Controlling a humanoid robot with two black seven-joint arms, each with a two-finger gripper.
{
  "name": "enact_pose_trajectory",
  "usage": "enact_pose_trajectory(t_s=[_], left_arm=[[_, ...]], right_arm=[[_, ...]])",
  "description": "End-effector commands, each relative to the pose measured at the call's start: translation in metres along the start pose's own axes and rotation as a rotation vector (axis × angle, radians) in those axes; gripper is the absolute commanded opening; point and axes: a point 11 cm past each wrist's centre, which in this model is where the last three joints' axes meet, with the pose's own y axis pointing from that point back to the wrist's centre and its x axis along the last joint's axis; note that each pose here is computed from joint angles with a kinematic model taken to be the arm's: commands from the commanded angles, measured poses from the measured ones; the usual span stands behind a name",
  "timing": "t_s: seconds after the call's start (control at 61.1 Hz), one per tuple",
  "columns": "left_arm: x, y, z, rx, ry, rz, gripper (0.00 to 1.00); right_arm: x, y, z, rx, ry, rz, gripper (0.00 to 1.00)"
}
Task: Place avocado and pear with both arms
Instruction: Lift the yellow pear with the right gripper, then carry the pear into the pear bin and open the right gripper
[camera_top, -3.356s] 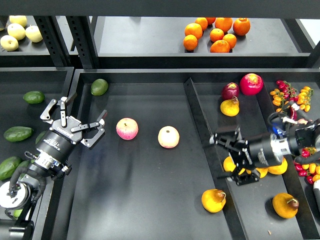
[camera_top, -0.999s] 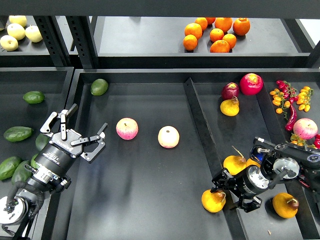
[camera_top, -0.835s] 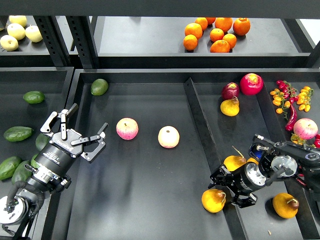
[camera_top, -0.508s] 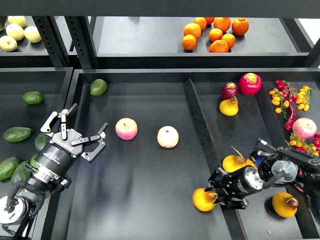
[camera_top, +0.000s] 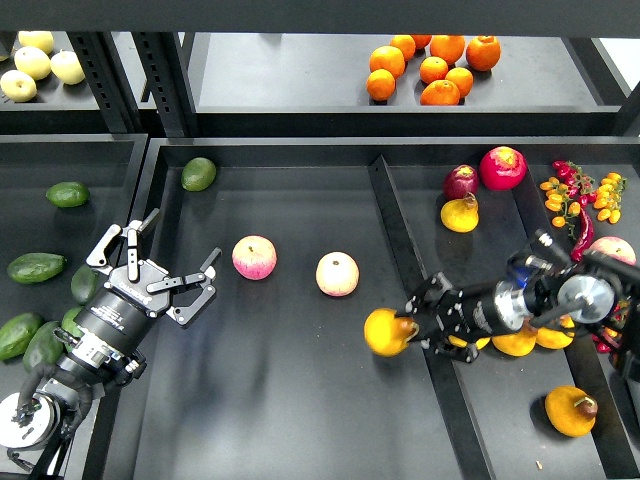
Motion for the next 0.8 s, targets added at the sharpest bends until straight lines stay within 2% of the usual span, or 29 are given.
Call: enact_pose_trajectory(t_s=[0.0, 0.131, 0.393, 0.54, 0.786], left_arm=[[0.0, 0.0, -0.001, 0.003, 0.001, 0.001, 0.99], [0.001, 0.0, -0.002, 0.007, 0.003, 0.002, 0.99], [0.003, 0.0, -0.005, 0.013, 0.007, 0.008, 0.99], [0.002, 0.0, -0.004, 0.011, 0.006, 0.006, 0.99], [0.001, -0.001, -0.004, 0.012, 0.004, 0.002, 0.99]], right_arm=[[0.022, 0.024, 0.005, 0.001, -0.013, 0.062, 0.19], [0.049, 0.054, 0.027, -0.019, -0.051, 0.14, 0.2], [0.071, 0.079, 0.068, -0.106, -0.086, 0.213, 0.22], [0.07, 0.077, 0.092, -0.147, -0.109, 0.205, 0.22], [0.068, 0.073, 0.101, -0.163, -0.117, 0.197, 0.22]])
